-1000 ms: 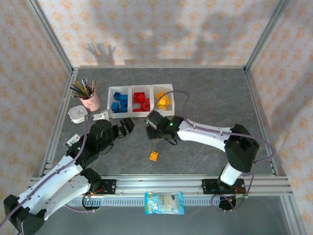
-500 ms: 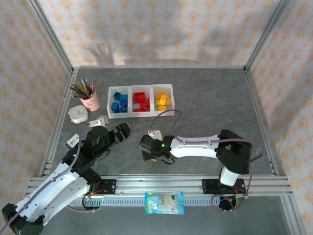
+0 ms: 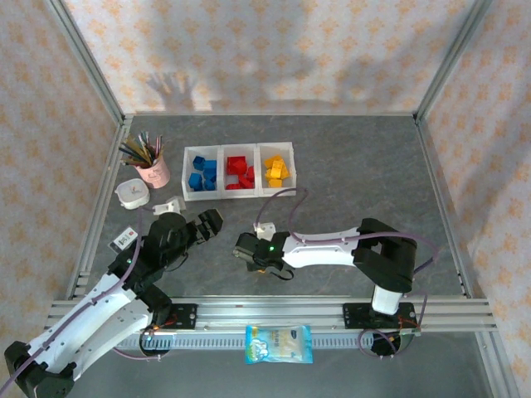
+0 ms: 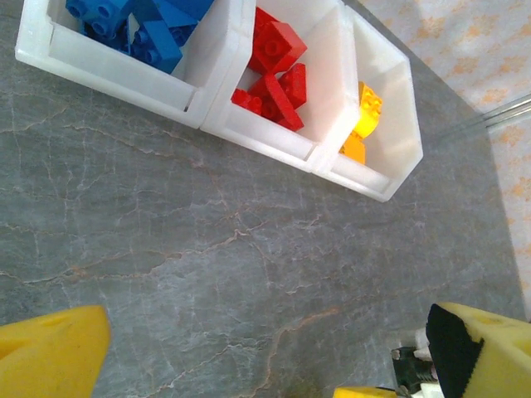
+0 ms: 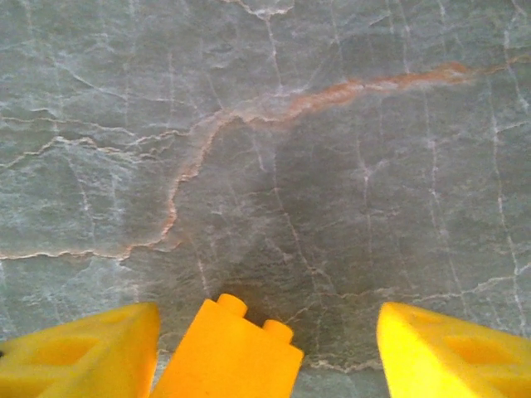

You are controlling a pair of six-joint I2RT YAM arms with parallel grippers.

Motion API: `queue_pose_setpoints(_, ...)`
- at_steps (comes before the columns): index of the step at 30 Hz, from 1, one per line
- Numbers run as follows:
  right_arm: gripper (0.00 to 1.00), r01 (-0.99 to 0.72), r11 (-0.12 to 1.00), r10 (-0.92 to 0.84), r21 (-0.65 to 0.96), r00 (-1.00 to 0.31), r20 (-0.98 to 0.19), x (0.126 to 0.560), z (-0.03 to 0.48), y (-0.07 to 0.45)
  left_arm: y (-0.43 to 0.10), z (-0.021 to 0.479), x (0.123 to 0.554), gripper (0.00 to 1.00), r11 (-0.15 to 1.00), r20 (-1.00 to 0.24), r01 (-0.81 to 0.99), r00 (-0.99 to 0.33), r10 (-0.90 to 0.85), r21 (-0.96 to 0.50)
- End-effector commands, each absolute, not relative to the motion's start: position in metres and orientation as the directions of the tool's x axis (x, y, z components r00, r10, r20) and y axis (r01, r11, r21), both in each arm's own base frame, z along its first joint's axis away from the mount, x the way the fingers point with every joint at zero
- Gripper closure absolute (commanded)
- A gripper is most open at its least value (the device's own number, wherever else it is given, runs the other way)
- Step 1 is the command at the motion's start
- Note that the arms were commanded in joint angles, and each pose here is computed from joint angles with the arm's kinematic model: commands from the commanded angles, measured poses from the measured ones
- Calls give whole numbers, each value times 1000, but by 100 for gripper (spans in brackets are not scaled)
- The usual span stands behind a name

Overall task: Sort the legos into containers by color
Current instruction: Pick up the lego from the bottom-center of the table.

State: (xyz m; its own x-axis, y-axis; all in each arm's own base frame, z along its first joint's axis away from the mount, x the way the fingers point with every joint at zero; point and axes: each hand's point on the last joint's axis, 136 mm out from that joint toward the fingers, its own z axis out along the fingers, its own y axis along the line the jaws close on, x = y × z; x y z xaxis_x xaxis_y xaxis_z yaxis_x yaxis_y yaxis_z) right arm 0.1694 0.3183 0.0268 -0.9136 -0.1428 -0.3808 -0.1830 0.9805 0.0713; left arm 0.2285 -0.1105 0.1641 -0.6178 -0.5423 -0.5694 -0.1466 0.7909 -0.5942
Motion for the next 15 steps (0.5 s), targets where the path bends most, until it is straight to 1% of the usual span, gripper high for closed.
queue_pose_setpoints(1, 37, -160, 987, -142, 13, -909, -392, 166, 28, 294, -113, 167, 233, 1, 780, -566, -139, -613, -552, -610)
queue_pose_setpoints(6, 39, -163, 987, -150, 4, -917, -369, 159, 26, 287, -116, 167, 235, 1, 782, -564, -137, -619, -547, -608)
queue_pose_setpoints(15, 59, -186, 982, -163, 22, -908, -385, 163, 22, 299, -114, 167, 235, 1, 783, -566, -141, -615, -549, -606)
